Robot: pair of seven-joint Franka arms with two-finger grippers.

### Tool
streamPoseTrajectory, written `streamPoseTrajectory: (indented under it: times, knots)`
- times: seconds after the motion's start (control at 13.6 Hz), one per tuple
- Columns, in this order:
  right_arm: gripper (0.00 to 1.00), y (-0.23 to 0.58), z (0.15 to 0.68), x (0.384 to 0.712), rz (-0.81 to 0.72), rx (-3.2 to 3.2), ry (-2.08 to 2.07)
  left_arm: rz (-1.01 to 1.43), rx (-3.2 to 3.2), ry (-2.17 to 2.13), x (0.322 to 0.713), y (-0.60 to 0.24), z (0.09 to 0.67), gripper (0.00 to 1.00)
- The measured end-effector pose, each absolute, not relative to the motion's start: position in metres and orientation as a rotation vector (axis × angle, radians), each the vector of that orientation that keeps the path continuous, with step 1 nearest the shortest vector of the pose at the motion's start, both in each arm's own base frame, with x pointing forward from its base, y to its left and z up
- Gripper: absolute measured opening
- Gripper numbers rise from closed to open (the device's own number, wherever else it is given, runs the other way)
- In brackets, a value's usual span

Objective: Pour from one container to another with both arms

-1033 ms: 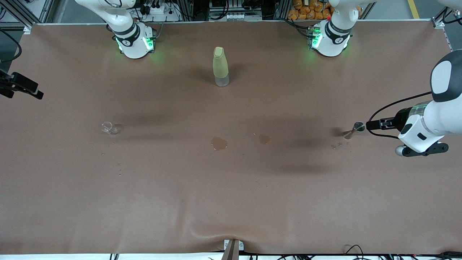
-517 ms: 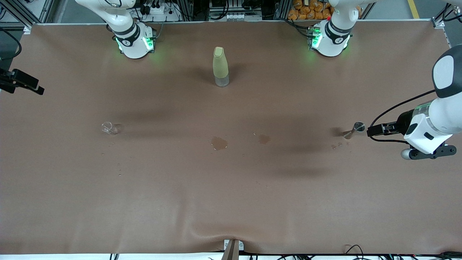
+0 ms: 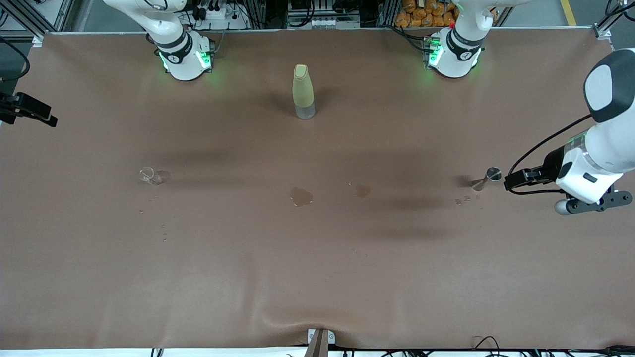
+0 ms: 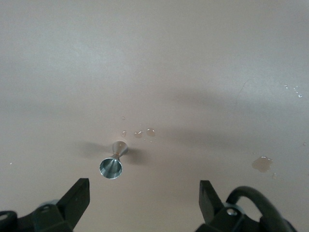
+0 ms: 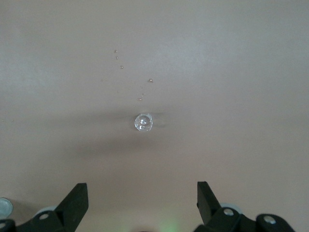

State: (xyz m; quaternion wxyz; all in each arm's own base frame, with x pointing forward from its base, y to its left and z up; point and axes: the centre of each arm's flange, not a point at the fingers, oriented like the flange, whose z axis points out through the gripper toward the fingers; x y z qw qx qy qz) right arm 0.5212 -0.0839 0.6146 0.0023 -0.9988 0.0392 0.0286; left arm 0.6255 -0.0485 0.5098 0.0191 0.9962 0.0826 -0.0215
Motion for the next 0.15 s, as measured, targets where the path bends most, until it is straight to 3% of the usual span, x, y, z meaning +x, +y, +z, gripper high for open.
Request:
streamPoseTrajectory:
  times: [0.15]
  knots:
    - [1.0, -0.0835, 0.6153, 0.5244, 0.05, -3.137, 0.116, -0.052, 3.097, 0.26, 0.6235, -0.0483, 0.5129, 1.0]
